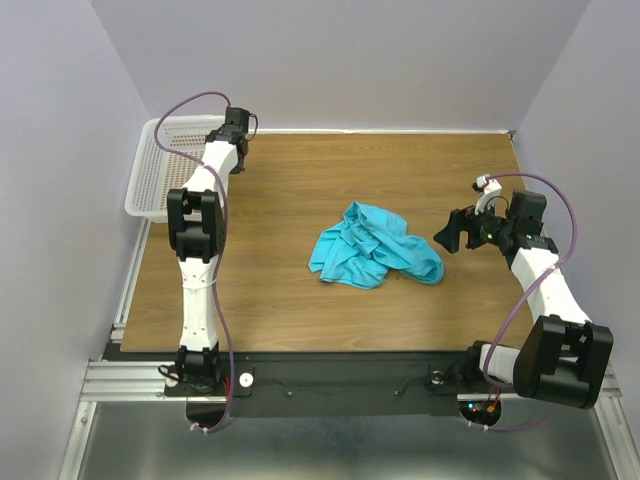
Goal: Fold and stack the t-shirts
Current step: Move the tshirt to the center of the board, then flatten the tshirt out
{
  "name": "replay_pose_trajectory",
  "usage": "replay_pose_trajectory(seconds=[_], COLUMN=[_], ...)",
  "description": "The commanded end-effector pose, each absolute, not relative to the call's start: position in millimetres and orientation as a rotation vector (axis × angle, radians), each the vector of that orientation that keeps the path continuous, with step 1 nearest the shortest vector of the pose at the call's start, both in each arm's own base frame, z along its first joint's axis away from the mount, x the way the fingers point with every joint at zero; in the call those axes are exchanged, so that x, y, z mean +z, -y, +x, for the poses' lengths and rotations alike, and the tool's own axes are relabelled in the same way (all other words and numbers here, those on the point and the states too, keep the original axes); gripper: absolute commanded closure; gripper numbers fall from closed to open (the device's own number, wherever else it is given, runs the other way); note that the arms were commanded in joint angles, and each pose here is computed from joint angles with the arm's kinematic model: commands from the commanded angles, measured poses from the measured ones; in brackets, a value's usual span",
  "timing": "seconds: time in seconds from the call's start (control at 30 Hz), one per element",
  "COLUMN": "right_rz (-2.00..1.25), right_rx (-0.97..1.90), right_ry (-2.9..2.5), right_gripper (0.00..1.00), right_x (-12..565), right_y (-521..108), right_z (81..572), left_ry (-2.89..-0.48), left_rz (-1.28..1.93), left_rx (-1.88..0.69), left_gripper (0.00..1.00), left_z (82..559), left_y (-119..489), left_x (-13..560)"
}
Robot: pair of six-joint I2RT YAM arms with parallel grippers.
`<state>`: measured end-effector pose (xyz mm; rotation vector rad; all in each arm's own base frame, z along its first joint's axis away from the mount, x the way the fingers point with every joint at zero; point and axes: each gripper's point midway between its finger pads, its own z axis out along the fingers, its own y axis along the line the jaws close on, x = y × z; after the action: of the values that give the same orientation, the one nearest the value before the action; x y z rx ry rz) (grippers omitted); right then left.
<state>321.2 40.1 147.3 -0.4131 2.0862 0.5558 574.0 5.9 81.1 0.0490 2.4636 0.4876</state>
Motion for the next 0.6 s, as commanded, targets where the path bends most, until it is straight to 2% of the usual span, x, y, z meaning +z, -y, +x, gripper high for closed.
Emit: replay_pose_trajectory(seconds=[0.0, 0.1, 0.23, 0.33, 0.43, 0.53, 0.57], right_rz=[-0.439, -0.442, -0.461, -0.494, -0.529, -0.572, -0.586], right_rx=[0.55, 0.552, 0.581, 0.608, 0.635, 0.666, 0.67], right_ry=[-2.049, -2.046, -2.033, -2.014, -2.008, -1.993, -1.99], right_gripper=[0.0, 0.0, 0.0, 0.0, 0.0, 0.0, 0.0], right_x=[150.9, 151.6, 152.8, 154.0, 153.3, 152.2, 151.8], right_y=[-38.9, -39.3, -43.5, -48.7, -53.2, -58.6, -59.1], right_z=[326.1, 325.9, 322.9, 319.8, 313.8, 307.7, 306.1], left_ry=[-2.355, -2.335, -2.268, -2.199, -2.125, -2.072, -2.077], left_rz=[0.029, 0.012, -0.015, -0.01, 0.01, 0.06, 0.092], left_rx=[0.451, 0.444, 0.386, 0.338, 0.292, 0.249, 0.239], left_gripper=[0.58, 0.49, 0.38, 0.37, 0.31, 0.3, 0.3], left_z=[596.2, 596.7, 592.3, 582.8, 567.8, 546.3, 538.9], left_y=[-4.5, -3.6, 5.1, 15.4, 30.5, 50.9, 62.7], left_x=[113.7, 123.6, 166.4, 208.0, 248.6, 276.1, 269.9])
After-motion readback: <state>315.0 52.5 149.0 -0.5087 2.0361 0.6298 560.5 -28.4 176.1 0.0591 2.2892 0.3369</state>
